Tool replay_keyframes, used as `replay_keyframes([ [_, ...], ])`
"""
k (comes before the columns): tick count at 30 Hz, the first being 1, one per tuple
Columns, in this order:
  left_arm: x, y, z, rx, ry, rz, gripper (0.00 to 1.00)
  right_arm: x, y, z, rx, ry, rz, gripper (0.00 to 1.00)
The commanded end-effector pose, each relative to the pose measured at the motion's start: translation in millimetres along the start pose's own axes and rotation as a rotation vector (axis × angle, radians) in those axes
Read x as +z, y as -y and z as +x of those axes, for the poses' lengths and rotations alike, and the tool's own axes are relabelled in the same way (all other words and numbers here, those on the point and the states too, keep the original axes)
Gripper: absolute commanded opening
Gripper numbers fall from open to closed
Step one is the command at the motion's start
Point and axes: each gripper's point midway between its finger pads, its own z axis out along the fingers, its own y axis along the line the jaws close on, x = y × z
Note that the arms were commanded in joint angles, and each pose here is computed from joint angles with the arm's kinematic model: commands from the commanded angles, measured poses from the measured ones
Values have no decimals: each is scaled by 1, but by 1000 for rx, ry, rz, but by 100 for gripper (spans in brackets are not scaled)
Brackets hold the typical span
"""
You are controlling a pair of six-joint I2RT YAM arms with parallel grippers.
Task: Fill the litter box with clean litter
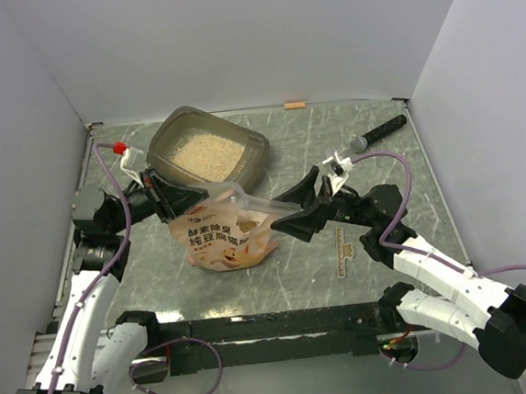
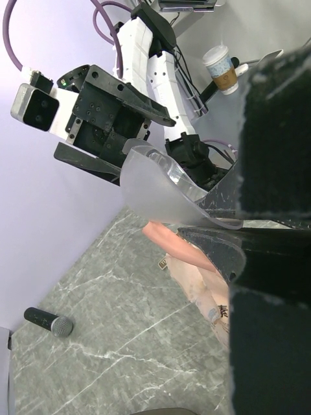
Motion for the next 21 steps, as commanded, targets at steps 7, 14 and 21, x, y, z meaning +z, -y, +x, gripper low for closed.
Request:
replay_keyframes([
  [7,-2,12,-13,57,38,17,1,7,-15,-32,-113,88,-46,72],
  [14,-2,11,-11,51,38,19,1,10,-15,-33,-112,89,-52,67],
  [21,-3,10,-8,48,32,20,1,11,-14,-33,-116,96,-57,58],
])
